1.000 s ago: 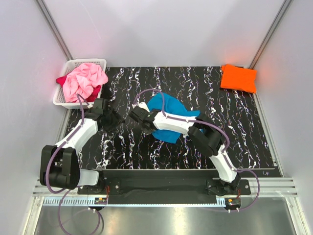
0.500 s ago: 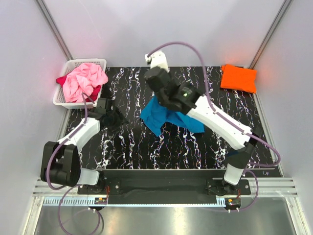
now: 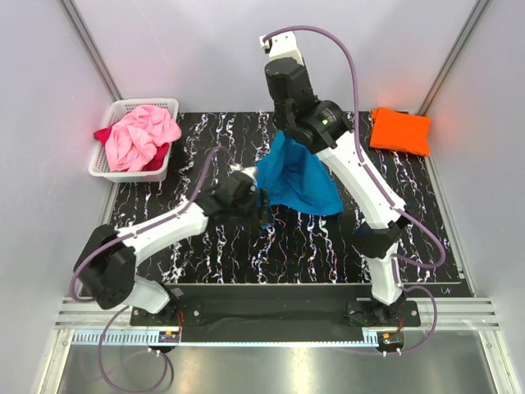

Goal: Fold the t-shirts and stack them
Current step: Flatten the tshirt out

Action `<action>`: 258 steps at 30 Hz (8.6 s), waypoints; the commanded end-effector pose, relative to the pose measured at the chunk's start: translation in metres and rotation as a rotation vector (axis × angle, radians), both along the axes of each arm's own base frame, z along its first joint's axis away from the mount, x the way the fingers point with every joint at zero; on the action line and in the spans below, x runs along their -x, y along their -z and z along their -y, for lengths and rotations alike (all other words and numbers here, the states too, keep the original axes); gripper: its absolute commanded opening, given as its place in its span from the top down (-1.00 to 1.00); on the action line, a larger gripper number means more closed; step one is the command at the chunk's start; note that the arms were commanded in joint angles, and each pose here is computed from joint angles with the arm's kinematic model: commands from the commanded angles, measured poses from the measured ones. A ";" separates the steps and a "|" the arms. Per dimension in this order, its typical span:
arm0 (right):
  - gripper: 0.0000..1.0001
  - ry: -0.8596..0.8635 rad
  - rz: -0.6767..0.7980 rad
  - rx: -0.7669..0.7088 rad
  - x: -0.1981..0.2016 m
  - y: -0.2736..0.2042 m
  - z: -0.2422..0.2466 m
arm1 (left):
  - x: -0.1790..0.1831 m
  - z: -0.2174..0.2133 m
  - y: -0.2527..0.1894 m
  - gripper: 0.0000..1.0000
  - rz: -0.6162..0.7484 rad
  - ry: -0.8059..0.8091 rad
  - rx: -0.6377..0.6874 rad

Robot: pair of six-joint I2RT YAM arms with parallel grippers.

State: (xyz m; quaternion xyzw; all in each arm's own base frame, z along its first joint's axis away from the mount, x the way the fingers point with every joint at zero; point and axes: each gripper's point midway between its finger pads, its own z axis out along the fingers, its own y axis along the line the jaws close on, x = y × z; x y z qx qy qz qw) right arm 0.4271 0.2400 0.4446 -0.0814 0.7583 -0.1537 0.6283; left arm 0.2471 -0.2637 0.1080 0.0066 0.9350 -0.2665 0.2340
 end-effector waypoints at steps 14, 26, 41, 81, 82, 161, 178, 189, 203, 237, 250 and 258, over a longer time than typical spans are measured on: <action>1.00 -0.235 0.334 -0.322 0.072 -0.157 0.036 | -0.001 0.151 -0.020 -0.24 0.329 0.303 -0.157; 1.00 -0.338 0.223 -0.356 0.094 -0.128 0.030 | -0.116 0.182 -0.005 -0.38 0.392 -0.039 -0.400; 1.00 -0.118 0.213 -0.218 0.066 -0.083 0.054 | -0.127 0.012 0.002 -0.13 0.210 -0.301 -0.602; 0.09 -0.259 -0.712 -0.613 -0.071 0.306 -0.001 | -0.134 -0.069 -0.026 -0.29 -0.039 -0.344 -0.045; 0.08 -0.261 -0.724 -0.612 -0.073 0.313 -0.003 | -0.135 -0.070 -0.026 -0.29 -0.041 -0.344 -0.042; 1.00 0.277 -0.704 -0.424 0.105 0.332 0.096 | -0.133 -0.080 -0.032 -0.30 -0.021 -0.356 0.026; 1.00 0.386 -0.860 -0.430 0.186 0.372 0.109 | -0.230 0.051 -0.044 -0.30 0.053 -0.072 0.147; 1.00 0.468 -0.842 -0.369 0.190 0.375 0.126 | -0.203 0.096 -0.004 -0.31 0.009 0.019 0.082; 1.00 0.532 -0.810 -0.357 0.192 0.375 0.136 | -0.169 0.087 0.045 1.00 -0.112 0.044 -0.001; 1.00 0.533 -0.823 -0.346 0.194 0.383 0.137 | -0.160 0.098 -0.010 0.18 -0.049 0.072 0.115; 1.00 0.530 -0.822 -0.340 0.194 0.382 0.137 | -0.162 0.106 0.015 0.17 -0.097 0.077 0.131; 1.00 0.535 -0.823 -0.332 0.196 0.381 0.139 | -0.168 0.115 0.018 0.51 -0.091 0.075 0.170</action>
